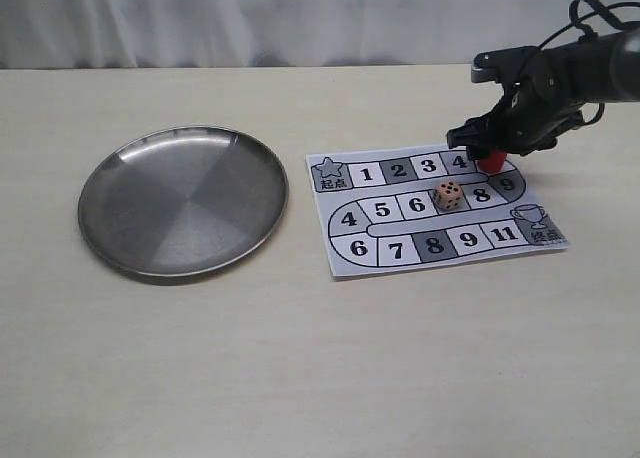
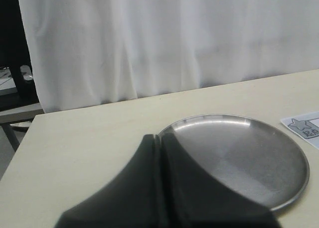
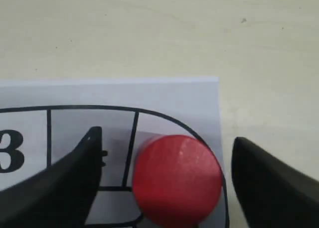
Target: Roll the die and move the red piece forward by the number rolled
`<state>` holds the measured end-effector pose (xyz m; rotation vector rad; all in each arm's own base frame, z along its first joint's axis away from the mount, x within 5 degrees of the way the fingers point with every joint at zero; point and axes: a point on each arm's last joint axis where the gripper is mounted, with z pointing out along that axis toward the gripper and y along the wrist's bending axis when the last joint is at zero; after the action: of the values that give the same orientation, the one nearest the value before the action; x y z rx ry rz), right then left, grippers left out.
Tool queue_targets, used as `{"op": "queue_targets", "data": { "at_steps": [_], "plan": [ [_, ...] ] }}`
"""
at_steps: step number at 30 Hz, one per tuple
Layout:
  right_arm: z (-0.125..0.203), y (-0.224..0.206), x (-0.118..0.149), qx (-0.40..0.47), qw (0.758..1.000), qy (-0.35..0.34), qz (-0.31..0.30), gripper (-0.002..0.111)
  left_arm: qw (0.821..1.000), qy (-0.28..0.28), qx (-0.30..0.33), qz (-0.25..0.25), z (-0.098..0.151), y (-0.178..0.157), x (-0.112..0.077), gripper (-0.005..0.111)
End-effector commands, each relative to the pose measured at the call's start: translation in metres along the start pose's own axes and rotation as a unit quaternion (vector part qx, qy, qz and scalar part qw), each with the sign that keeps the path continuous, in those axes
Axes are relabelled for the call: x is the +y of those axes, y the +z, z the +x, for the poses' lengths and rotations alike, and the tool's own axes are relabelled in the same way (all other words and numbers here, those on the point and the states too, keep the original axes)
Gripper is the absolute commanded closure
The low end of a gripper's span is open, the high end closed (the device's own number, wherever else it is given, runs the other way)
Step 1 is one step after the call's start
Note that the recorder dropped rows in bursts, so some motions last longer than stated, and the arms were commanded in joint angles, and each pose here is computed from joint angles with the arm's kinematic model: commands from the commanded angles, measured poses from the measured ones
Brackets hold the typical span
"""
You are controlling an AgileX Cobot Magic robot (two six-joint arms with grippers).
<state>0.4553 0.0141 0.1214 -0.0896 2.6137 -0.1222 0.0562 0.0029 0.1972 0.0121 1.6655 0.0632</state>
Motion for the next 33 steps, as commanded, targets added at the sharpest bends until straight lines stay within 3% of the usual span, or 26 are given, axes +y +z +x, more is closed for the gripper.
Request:
{"op": "queue_targets", "data": {
  "at_steps": [1,4,6,9,13,17,21,25,26,30,33],
  "plan": [
    [-0.004,-0.009,-0.001,-0.007,1.0,0.01,-0.002,0.026,1.0,-0.001,-0.005,0.005,0.0,0.0,-0.001,0.107],
    [-0.018,-0.038,-0.006,-0.04,0.999,0.014,0.0,0.026,1.0,-0.001,-0.005,0.005,0.0,0.0,-0.001,0.107],
    [-0.029,-0.069,-0.01,-0.068,0.998,0.019,0.004,0.033,1.0,-0.001,-0.005,0.005,0.0,0.0,-0.001,0.107],
    [-0.045,-0.129,-0.018,-0.128,0.992,0.02,0.011,0.054,1.0,-0.001,-0.005,0.005,0.0,0.0,-0.001,0.107],
    [-0.048,-0.214,-0.025,-0.221,0.975,0.025,0.014,0.105,1.0,-0.001,-0.005,0.005,0.0,0.0,-0.001,0.107],
    [-0.019,-0.26,-0.024,-0.299,0.954,0.024,0.002,0.104,1.0,-0.001,-0.005,0.005,0.0,0.0,-0.001,0.107],
    [0.033,-0.285,-0.019,-0.391,0.919,0.038,-0.029,0.104,1.0,-0.001,-0.005,0.005,0.0,0.0,-0.001,0.107],
    [0.102,-0.281,-0.012,-0.45,0.889,0.067,-0.057,0.104,1.0,-0.001,-0.005,0.005,0.0,0.0,-0.001,0.107],
    [0.133,-0.277,-0.01,-0.462,0.881,0.077,-0.063,0.104,1.0,-0.001,-0.005,0.005,0.0,0.0,-0.001,0.107],
    [0.215,-0.263,-0.006,-0.462,0.88,0.09,-0.067,0.104,1.0,-0.001,-0.005,0.005,0.0,0.0,-0.001,0.107],
    [0.245,-0.261,-0.004,-0.479,0.871,0.088,-0.066,0.104,1.0,-0.001,-0.005,0.005,0.0,0.0,-0.001,0.107]
  ]
}}
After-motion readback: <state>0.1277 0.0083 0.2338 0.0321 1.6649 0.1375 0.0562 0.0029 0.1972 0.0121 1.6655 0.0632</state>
